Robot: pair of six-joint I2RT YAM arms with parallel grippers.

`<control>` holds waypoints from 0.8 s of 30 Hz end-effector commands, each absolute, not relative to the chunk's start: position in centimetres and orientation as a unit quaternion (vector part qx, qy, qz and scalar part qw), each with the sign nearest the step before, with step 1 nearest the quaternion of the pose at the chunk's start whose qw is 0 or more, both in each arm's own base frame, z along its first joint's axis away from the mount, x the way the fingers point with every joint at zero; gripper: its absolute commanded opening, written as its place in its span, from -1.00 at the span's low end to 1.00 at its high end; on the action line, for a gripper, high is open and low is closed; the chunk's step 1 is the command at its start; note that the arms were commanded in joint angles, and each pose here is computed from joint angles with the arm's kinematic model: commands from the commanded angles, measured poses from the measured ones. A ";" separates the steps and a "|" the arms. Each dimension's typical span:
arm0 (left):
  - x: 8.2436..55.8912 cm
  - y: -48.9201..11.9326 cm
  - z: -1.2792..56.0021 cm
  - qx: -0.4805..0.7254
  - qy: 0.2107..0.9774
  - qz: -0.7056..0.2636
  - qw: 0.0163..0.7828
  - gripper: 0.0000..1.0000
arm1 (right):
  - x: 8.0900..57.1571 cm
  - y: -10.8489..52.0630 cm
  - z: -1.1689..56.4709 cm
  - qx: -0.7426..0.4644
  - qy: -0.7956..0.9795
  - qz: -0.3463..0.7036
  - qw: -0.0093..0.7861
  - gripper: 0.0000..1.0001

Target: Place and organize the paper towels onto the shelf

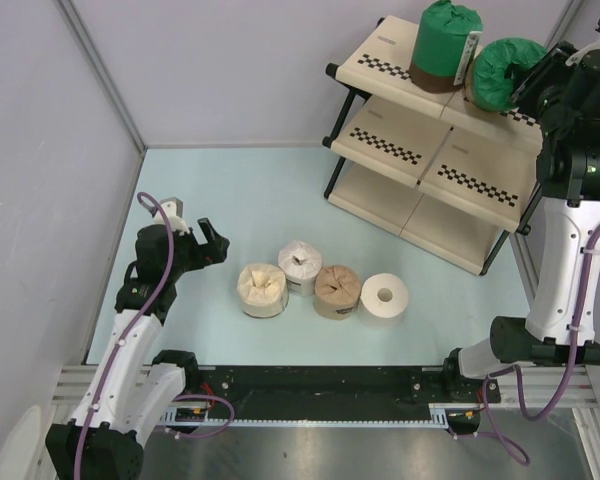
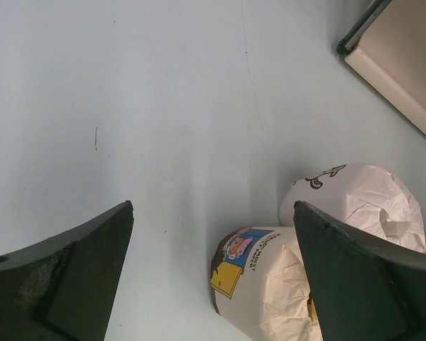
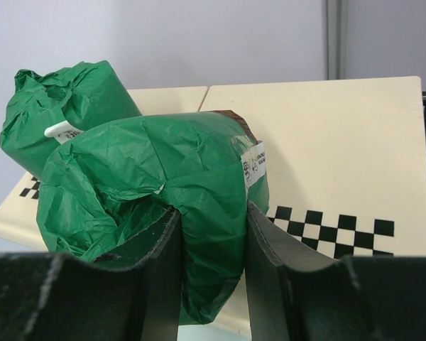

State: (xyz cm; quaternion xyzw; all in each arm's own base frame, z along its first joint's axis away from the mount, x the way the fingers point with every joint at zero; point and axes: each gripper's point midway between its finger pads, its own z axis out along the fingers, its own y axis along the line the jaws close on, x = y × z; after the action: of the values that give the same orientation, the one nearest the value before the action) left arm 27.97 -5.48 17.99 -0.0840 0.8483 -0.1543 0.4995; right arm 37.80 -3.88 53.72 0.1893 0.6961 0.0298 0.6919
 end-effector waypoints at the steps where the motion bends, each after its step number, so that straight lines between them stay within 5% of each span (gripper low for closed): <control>1: 28.4 -5.5 18.9 -0.087 0.838 -0.163 0.513 1.00 | 38.3 -2.9 56.1 0.173 0.669 0.076 0.719 -0.49; 4: 28.4 -5.5 18.9 -0.088 0.838 -0.163 0.513 1.00 | 38.4 -2.9 56.0 0.175 0.669 0.080 0.718 -0.42; 12: 28.5 -5.6 18.8 -0.087 0.840 -0.165 0.510 1.00 | 38.7 -3.4 55.8 0.181 0.669 0.083 0.716 0.33; 24: 28.4 -5.7 18.8 -0.085 0.840 -0.166 0.510 1.00 | 40.6 -3.7 56.1 0.184 0.655 0.138 0.720 0.43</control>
State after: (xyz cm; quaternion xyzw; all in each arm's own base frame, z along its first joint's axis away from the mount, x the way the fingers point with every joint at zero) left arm 28.01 -5.51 17.82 -0.0840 0.8500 -0.1545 0.4965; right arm 39.46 -4.19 55.01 0.1936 0.6714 0.0976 0.7087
